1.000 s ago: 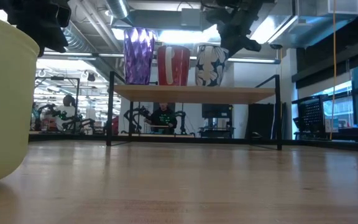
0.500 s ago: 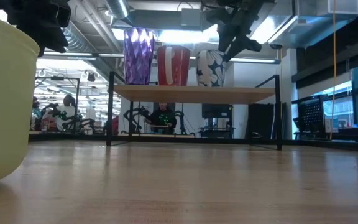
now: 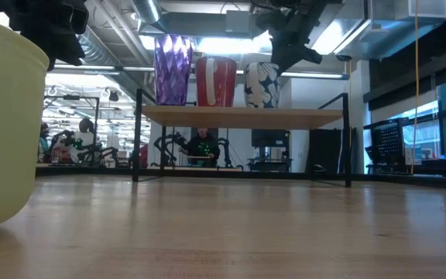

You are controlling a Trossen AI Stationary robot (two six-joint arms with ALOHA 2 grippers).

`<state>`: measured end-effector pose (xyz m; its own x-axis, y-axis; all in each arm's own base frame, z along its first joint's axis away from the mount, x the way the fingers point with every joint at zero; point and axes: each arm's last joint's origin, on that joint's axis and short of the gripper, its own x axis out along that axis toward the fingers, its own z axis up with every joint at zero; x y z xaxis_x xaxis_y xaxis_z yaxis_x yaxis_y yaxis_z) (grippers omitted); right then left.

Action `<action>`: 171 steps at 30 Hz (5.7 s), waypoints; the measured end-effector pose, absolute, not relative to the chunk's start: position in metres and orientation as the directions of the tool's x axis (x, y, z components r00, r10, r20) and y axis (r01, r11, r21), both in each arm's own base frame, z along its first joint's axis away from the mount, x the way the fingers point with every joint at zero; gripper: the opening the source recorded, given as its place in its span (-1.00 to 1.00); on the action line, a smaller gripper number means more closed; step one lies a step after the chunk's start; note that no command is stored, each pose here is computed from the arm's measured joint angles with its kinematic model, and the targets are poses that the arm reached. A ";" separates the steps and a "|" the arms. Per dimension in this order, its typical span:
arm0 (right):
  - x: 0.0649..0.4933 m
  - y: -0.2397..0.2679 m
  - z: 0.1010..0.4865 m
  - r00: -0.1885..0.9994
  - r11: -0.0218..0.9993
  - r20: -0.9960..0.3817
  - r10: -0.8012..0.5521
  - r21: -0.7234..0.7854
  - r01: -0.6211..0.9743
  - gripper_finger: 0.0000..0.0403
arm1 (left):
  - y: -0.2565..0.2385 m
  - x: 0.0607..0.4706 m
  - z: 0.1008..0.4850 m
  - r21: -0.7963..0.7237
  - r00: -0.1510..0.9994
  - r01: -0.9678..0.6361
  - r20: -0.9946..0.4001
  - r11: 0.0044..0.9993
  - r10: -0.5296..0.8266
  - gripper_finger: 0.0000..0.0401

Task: Stack small to large cups/mugs on shelf
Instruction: Put the blue mug on the shelf

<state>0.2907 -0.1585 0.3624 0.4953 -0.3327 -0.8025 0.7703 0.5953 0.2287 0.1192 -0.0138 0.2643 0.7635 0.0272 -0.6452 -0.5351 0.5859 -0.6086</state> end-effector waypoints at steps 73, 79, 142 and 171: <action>0.358 -0.022 0.363 0.491 0.417 -0.736 -0.466 0.306 0.856 -0.38 | -0.012 0.118 0.263 -0.490 0.755 -0.509 -0.649 0.708 0.094 -0.73; 0.366 -0.020 0.361 0.515 0.385 -0.710 -0.480 0.358 0.851 0.01 | -0.012 0.118 0.263 -0.483 0.755 -0.494 -0.650 0.723 0.081 -0.73; 0.389 -0.027 0.360 0.611 0.542 -0.612 -0.503 0.328 0.774 -0.97 | -0.014 0.118 0.263 -0.473 0.754 -0.440 -0.656 0.763 0.028 -0.73; 0.379 0.019 0.356 0.516 0.744 -0.551 -0.655 -0.353 0.567 -0.96 | -0.008 0.118 0.264 -0.330 0.750 -0.508 -0.624 0.796 0.220 -0.73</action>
<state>0.3789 0.0190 0.3563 0.5165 -0.6554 -0.5512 0.5671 0.7440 -0.3533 0.1181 -0.0082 0.2643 0.7496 0.2195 -0.6245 -0.5077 0.7960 -0.3296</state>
